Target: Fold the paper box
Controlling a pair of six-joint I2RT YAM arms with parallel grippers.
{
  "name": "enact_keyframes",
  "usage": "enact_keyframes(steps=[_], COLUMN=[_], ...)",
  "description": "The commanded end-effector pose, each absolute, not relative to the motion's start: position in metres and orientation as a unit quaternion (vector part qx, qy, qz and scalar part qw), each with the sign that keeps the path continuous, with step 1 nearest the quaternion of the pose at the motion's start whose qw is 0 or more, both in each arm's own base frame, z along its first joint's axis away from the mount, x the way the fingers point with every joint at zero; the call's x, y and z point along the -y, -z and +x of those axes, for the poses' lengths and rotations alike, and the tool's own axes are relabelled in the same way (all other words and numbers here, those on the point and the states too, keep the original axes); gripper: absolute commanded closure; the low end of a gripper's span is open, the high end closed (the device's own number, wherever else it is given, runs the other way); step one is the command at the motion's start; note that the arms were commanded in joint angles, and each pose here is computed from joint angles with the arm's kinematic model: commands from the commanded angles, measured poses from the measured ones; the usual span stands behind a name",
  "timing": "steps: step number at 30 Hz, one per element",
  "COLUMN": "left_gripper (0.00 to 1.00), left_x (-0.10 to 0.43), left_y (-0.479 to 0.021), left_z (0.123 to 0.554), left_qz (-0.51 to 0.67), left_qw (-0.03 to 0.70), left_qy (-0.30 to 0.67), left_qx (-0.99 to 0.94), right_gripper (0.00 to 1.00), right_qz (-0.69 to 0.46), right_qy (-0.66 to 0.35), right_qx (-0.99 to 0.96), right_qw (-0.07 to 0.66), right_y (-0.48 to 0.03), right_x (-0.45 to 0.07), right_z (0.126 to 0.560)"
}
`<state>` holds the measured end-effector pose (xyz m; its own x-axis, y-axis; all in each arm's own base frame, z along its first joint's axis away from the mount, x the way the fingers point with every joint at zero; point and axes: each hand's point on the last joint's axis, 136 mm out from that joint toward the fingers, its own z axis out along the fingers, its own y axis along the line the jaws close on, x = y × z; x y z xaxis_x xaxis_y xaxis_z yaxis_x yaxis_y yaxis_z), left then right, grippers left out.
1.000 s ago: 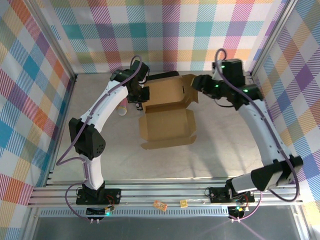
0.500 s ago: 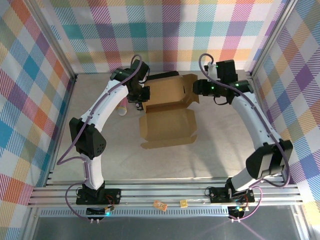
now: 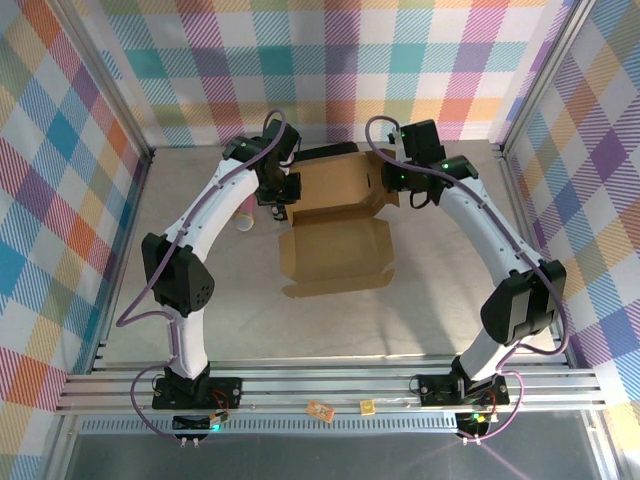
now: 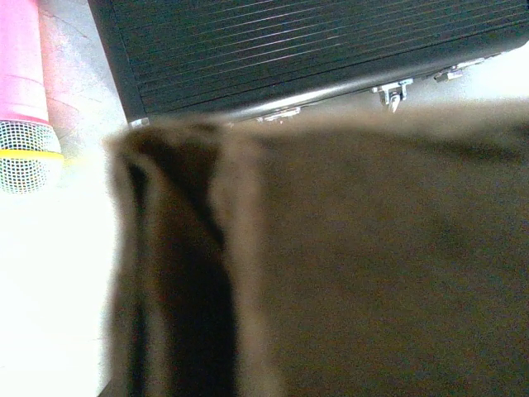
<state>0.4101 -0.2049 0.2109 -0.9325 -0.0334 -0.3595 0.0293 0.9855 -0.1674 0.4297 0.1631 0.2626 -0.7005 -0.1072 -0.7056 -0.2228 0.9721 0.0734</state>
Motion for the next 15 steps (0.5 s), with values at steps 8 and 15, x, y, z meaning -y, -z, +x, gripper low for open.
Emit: enact_keyframes(steps=[8, 15], left_gripper=[1.00, 1.00], left_x=[0.204, 0.203], left_y=[-0.216, -0.214], left_z=[0.410, 0.411], left_qz=[-0.001, -0.006], left_qw=[0.175, 0.173], left_qy=[0.092, 0.090], left_qx=[-0.980, -0.981], right_gripper=[1.00, 1.00], right_qz=[-0.030, -0.009], right_qy=[0.132, 0.183], right_qx=[-0.885, -0.855], right_qw=[0.446, 0.486], right_y=[-0.300, -0.320], right_x=[-0.144, -0.164], right_z=[0.430, 0.404])
